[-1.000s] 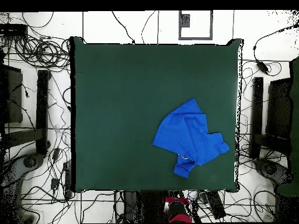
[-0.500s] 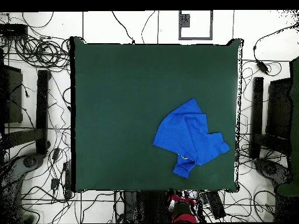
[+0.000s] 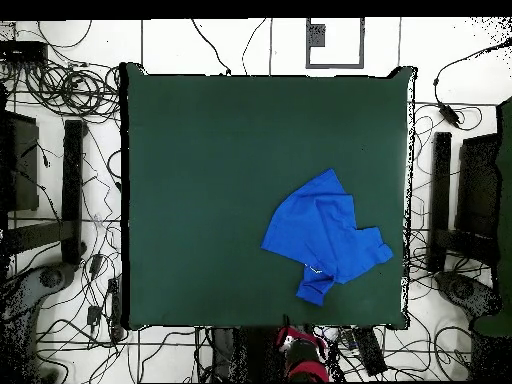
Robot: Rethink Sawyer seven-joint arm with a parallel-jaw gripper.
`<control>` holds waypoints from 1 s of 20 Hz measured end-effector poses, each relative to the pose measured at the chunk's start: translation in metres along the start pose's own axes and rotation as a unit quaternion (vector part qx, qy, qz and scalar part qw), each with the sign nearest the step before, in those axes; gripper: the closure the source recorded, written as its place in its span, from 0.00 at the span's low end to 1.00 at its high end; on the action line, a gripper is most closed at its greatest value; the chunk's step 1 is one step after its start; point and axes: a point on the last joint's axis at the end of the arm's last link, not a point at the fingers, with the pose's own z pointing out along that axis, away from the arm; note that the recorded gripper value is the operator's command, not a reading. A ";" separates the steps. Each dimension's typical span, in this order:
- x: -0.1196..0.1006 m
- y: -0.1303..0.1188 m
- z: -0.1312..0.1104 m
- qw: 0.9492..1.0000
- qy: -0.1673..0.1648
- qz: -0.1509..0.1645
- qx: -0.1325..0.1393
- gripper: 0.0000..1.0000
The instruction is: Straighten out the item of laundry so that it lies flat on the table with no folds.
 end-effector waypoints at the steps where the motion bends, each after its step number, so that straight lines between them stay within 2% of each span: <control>1: 0.001 0.001 0.001 1.000 0.000 0.004 -0.001 0.00; 10: 0.023 0.015 0.018 0.998 0.019 0.052 -0.024 0.00; 20: 0.040 0.022 0.026 0.996 0.048 0.067 -0.036 0.00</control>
